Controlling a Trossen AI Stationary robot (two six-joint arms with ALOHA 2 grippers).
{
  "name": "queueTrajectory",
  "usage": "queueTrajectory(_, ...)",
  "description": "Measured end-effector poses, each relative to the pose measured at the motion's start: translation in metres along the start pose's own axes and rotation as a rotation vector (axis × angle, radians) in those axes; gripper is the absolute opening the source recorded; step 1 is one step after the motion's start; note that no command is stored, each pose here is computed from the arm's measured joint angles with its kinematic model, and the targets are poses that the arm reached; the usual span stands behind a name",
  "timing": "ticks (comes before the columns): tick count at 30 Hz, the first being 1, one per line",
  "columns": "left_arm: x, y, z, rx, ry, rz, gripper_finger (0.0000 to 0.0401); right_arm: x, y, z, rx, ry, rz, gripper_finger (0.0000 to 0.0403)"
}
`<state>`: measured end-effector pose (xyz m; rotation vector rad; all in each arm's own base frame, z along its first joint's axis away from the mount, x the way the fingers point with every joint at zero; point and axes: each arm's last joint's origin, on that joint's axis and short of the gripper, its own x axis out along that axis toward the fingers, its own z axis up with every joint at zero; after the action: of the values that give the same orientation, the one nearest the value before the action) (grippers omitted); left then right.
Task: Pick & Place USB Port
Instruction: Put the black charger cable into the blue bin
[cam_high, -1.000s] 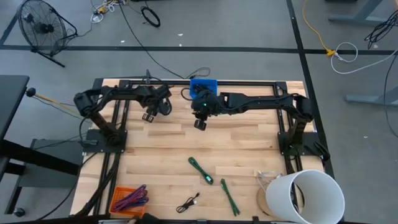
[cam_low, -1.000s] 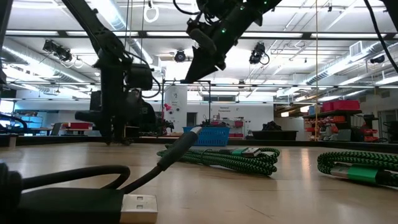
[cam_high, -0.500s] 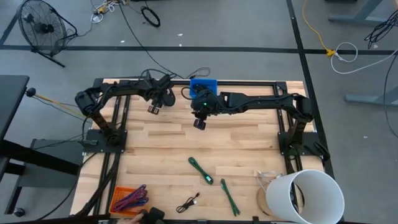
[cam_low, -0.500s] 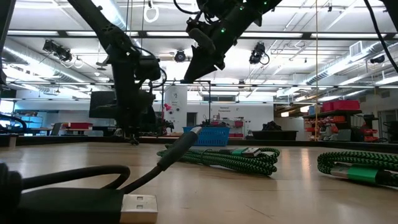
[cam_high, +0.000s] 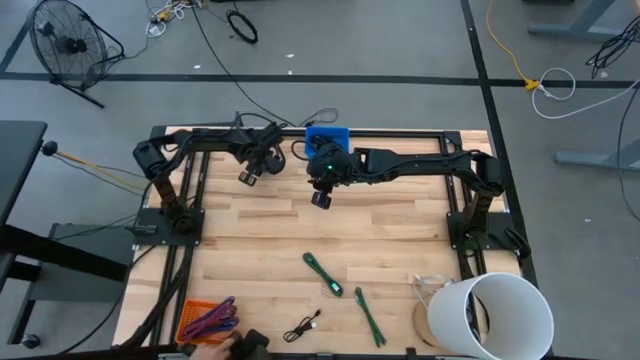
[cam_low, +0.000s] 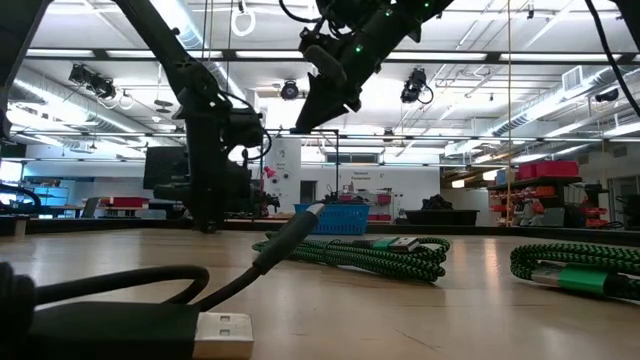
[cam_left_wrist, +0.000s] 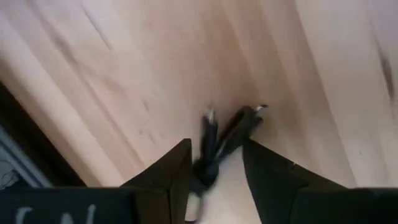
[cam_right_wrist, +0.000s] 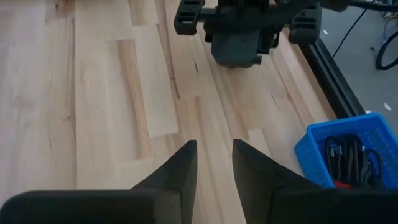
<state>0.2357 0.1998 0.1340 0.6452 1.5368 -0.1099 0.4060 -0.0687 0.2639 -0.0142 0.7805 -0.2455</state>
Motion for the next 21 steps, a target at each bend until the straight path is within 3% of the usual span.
queueTrajectory(5, 0.006, 0.000, 0.002, 0.003, 0.013, 0.002, 0.0130, 0.000, 0.000, 0.000, 0.000, -0.003, 0.000, 0.0104)
queueTrajectory(11, -0.003, 0.005, 0.015, -0.070, 0.018, 0.023, 0.0023, 0.000, 0.000, 0.000, -0.001, -0.003, 0.000, 0.0104)
queueTrajectory(17, -0.033, 0.023, 0.038, -0.282, -0.041, 0.041, 0.0013, 0.000, 0.000, 0.000, 0.000, -0.003, -0.001, 0.0104)
queueTrajectory(21, -0.059, 0.034, 0.047, -0.472, -0.195, -0.118, 0.0012, 0.000, 0.000, 0.000, 0.005, 0.005, -0.002, 0.0104)
